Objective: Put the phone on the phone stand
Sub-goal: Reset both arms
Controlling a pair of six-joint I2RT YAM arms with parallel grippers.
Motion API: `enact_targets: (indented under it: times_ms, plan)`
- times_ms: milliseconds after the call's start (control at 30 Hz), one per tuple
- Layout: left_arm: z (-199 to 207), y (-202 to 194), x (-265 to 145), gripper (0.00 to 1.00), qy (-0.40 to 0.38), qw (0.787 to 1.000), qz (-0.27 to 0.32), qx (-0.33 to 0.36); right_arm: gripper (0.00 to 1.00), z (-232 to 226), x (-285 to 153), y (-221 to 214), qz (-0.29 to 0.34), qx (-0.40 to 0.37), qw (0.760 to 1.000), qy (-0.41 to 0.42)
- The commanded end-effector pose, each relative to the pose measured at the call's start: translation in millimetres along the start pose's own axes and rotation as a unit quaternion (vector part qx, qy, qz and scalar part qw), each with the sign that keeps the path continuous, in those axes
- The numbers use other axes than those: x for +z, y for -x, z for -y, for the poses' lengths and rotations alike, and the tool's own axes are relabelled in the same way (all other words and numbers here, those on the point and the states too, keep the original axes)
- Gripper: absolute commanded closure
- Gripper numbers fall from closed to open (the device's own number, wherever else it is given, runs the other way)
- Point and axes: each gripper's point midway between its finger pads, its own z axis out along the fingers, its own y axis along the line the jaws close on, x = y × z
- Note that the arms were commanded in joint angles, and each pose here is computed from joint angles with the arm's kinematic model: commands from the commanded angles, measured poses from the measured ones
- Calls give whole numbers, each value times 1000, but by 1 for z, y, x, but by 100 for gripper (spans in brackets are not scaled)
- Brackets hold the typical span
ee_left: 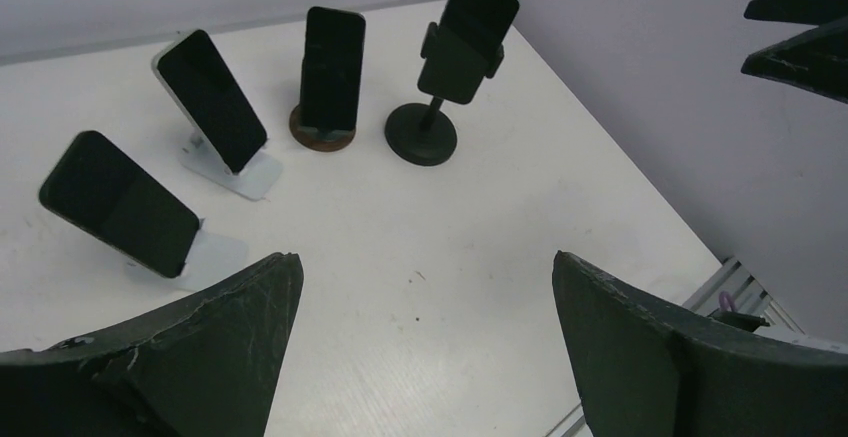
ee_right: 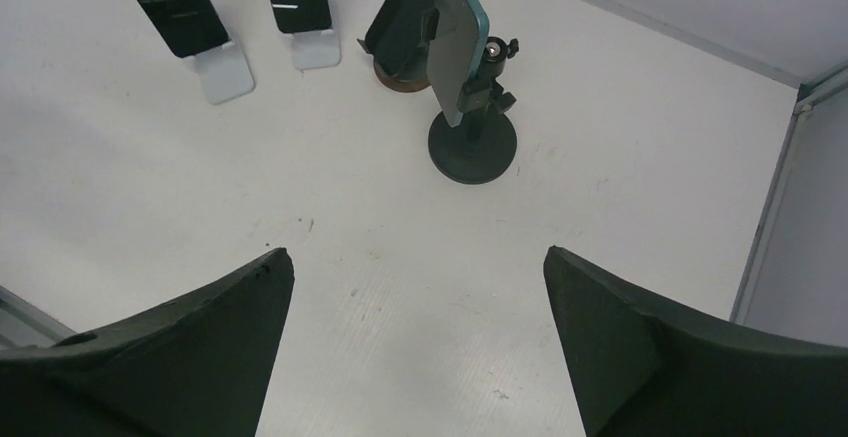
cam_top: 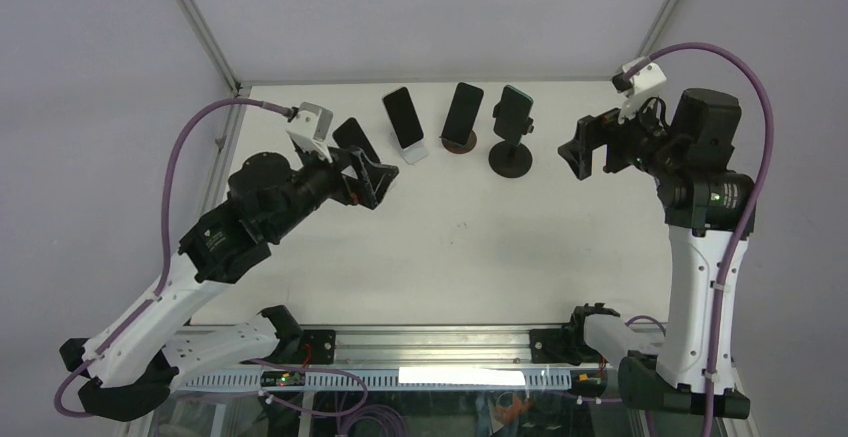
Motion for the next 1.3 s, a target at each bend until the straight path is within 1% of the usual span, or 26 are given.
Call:
enact_targets:
  times_ms: [0,67,167,333,500,800,1133,1267]
  plan:
    - [-9,30,-25,1,18,999,21,21,1,-19,-24,20,31,34,999,13]
    - [-7,37,-32,1,16,999,23,16,1,-32,-31,26,39,31,998,41]
    - [-3,47,-43,1,6,999,31,8,1,-41,-41,36,52,45,996,53]
    - [1,62,-61,1,-11,999,51,-5,1,-45,-52,50,72,93,992,41]
    - [2,66,-70,1,-14,999,52,-4,1,-38,-62,57,82,101,991,7]
    - [3,56,-66,1,-20,999,34,3,1,-40,-65,60,88,102,991,12]
    - [0,38,-51,1,-9,1000,7,7,1,-36,-54,51,67,105,992,17]
    - [-3,33,-46,1,-1,1000,6,7,1,-35,-51,46,60,102,993,16]
